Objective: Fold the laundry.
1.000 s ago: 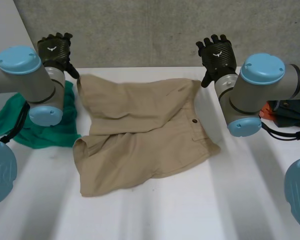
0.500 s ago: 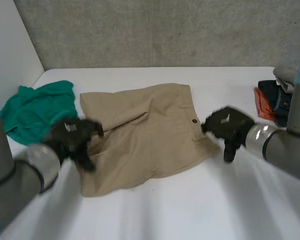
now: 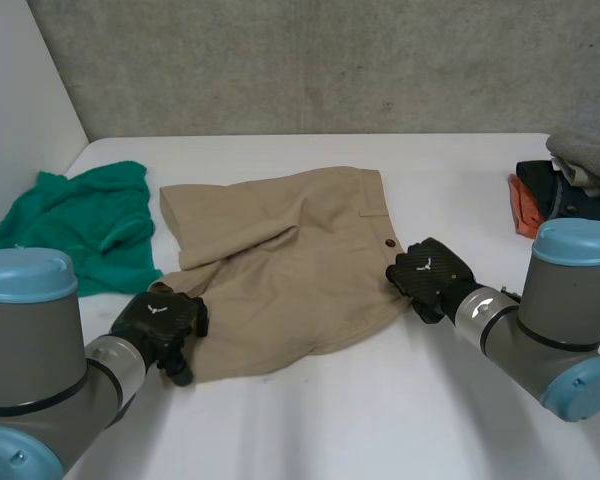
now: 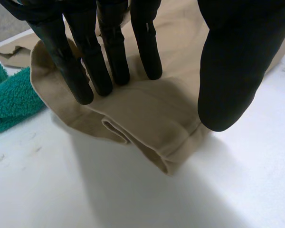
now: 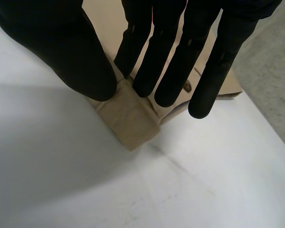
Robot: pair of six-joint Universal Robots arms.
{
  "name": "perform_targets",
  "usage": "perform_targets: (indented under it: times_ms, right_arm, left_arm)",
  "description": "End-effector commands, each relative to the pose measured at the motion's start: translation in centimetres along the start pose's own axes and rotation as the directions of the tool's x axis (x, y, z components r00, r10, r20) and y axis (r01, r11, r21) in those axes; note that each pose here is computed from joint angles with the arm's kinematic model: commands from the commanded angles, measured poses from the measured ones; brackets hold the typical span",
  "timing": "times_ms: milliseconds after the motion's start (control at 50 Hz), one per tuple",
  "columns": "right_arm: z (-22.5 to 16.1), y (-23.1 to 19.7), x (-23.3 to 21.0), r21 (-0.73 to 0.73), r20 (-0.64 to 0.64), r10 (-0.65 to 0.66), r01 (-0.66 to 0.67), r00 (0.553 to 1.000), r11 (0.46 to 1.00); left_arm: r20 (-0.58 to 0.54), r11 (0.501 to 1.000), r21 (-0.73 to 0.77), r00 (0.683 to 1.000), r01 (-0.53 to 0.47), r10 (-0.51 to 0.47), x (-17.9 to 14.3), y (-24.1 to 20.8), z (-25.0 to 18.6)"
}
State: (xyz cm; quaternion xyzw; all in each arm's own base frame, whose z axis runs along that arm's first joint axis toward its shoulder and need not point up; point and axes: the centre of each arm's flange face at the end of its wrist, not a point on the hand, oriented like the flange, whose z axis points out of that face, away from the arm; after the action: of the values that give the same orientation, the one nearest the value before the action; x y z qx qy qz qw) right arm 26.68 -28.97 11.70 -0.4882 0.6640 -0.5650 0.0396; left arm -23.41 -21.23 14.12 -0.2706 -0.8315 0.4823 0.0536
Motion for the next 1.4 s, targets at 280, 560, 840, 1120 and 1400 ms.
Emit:
perform_targets:
  times_ms: [280, 560, 840, 1120, 1400]
  right_arm:
    - [0.0, -1.3, -0.6, 0.022, -0.018, 0.030, -0.030, 0.999, 0.999]
    - [0.0, -1.4, -0.9, 0.010, -0.017, 0.023, -0.023, 1.000, 1.000]
    - [-0.2, -1.5, -0.8, 0.004, -0.027, 0.027, -0.027, 0.999, 1.000]
    - [-4.1, -4.6, 0.1, -0.044, 0.005, 0.037, -0.037, 0.999, 0.998]
    - [-16.5, -17.5, 10.0, 0.090, -0.297, -0.078, 0.110, 0.952, 0.990]
  left_arm:
    - [0.001, 0.980, 0.039, 0.980, -0.197, 0.197, 0.7, 0.6, 0.9]
    - [-0.025, 0.984, -0.004, 0.984, -0.176, 0.175, 0.9, 0.3, -1.2]
    - [0.013, 0.977, 0.043, 0.977, -0.211, 0.211, 0.5, 0.8, 1.0]
    - [0.079, 0.969, 0.121, 0.975, -0.217, 0.208, -0.1, -1.6, -0.1]
    - [0.132, 0.853, 0.505, 0.988, -0.133, 0.076, -2.6, -14.5, -16.1]
